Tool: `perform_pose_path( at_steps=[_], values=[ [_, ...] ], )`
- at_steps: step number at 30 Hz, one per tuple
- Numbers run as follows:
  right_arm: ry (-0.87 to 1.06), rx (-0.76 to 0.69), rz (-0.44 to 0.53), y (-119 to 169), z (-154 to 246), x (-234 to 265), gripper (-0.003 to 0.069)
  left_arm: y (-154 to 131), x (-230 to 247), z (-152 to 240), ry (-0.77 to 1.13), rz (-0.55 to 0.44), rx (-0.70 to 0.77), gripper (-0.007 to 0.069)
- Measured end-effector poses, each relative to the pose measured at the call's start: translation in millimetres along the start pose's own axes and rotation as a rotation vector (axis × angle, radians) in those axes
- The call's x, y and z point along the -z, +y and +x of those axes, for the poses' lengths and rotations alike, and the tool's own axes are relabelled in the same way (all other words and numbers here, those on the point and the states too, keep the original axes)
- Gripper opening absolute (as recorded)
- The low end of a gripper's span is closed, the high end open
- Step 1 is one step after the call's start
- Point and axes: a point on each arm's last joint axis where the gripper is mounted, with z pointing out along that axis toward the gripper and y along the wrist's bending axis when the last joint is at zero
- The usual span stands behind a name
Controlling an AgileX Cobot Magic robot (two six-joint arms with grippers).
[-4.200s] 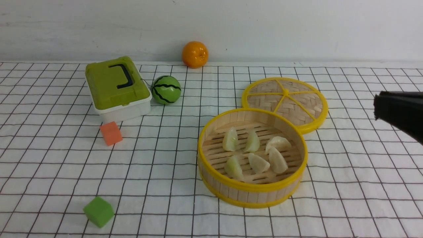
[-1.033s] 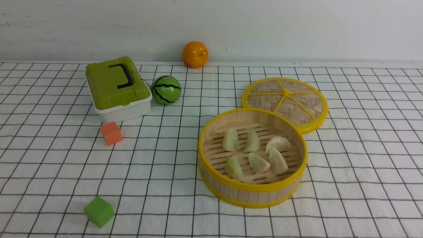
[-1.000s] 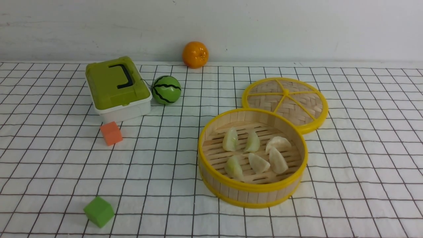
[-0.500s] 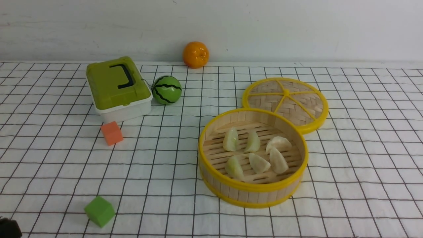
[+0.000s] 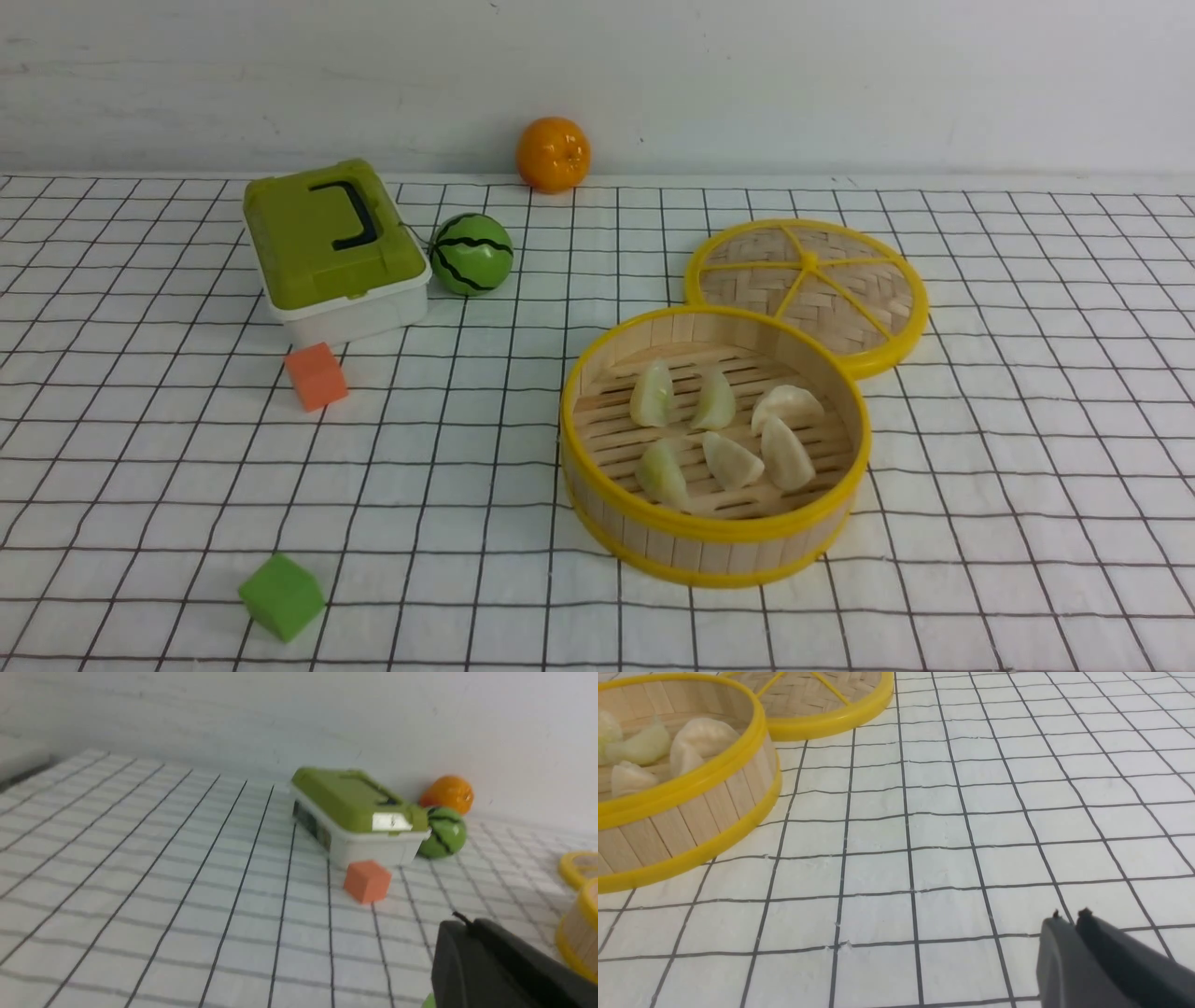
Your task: Put the dumplings into the steamer on the table with the white tablecloth.
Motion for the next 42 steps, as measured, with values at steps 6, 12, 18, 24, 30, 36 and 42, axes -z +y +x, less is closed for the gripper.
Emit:
perform_pose_path(
  at_steps=[6,12,18,24,30,36,42],
  values=[
    [0.000,0.000,0.000,0.0,0.0,0.0,0.0045,2.9,-0.1,13.9,0.116,-0.026,0.004,-0.0013],
    [0.000,0.000,0.000,0.0,0.0,0.0,0.0051,4.8,1.9,24.5,0.234,-0.047,-0.001,-0.0013],
    [0.000,0.000,0.000,0.0,0.0,0.0,0.0059,4.8,1.9,24.9,0.240,-0.037,-0.082,-0.0013],
    [0.000,0.000,0.000,0.0,0.0,0.0,0.0067,4.9,1.9,24.9,0.241,-0.034,-0.111,-0.0013],
    [0.000,0.000,0.000,0.0,0.0,0.0,0.0076,4.9,1.9,24.9,0.241,-0.034,-0.112,-0.0013],
    [0.000,0.000,0.000,0.0,0.0,0.0,0.0083,4.9,1.9,24.9,0.241,-0.034,-0.112,-0.0013],
    [0.000,0.000,0.000,0.0,0.0,0.0,0.0092,4.9,1.9,24.9,0.241,-0.034,-0.112,-0.0013]
  ],
)
